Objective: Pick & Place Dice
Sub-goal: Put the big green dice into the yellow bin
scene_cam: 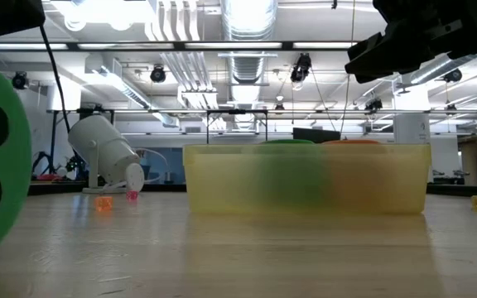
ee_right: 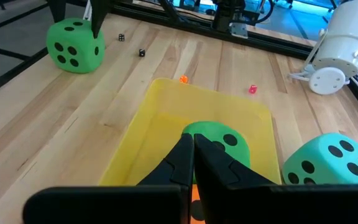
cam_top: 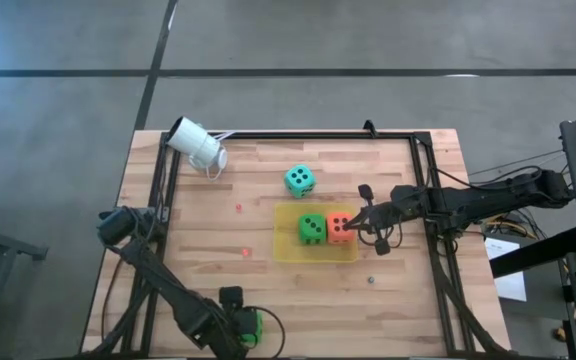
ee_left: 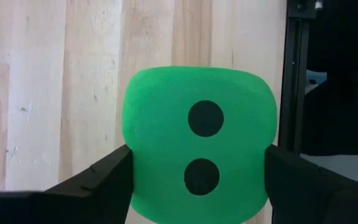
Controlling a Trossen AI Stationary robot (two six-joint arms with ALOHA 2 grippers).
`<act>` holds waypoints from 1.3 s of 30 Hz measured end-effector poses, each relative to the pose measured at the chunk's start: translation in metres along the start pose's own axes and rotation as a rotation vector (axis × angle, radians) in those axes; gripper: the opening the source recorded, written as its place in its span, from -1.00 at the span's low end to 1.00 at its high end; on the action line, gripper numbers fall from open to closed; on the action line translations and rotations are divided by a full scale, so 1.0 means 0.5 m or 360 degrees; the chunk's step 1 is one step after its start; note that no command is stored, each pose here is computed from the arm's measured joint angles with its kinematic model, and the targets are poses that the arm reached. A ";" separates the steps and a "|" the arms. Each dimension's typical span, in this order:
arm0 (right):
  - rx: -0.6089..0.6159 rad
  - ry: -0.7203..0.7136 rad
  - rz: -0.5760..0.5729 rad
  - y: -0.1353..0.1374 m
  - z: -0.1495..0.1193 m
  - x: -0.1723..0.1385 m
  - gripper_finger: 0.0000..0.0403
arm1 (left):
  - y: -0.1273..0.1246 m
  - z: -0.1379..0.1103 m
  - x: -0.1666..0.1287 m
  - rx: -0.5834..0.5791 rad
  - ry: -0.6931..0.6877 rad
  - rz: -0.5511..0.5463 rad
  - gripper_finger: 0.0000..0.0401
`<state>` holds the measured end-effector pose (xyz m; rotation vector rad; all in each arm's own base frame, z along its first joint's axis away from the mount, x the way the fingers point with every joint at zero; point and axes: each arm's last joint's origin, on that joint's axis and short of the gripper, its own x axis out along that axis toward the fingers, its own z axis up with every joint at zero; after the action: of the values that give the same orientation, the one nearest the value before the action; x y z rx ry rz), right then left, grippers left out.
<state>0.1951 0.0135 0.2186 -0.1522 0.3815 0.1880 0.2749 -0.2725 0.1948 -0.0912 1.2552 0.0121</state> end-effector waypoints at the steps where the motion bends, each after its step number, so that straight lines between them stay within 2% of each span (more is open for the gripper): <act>1: 0.0000 0.0000 0.0001 0.000 0.000 0.000 -0.96 | 0.001 0.001 -0.001 0.0000 -0.0012 0.0010 0.47; 10: -0.0001 0.0000 0.0001 0.000 0.000 0.000 -0.96 | 0.031 0.028 -0.030 -0.0042 -0.0074 0.0009 0.46; 17: -0.0003 -0.0003 0.0000 0.000 0.000 0.000 -0.96 | 0.083 0.064 -0.078 -0.0007 -0.0193 0.0056 0.46; 27: -0.0007 -0.0008 0.0000 0.000 0.001 0.000 -0.96 | 0.222 0.138 -0.154 0.0047 -0.0413 0.0304 0.46; 34: -0.0007 -0.0009 0.0000 0.000 0.001 0.000 -0.96 | 0.338 0.196 -0.144 0.0087 -0.0390 0.0461 0.46; 39: -0.0007 -0.0009 0.0001 0.000 0.001 0.000 -0.96 | 0.400 0.218 -0.131 0.0064 -0.0340 0.0487 0.46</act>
<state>0.1953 0.0136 0.2191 -0.1559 0.3757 0.1900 0.3459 -0.0623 0.2782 0.1347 1.0453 0.2551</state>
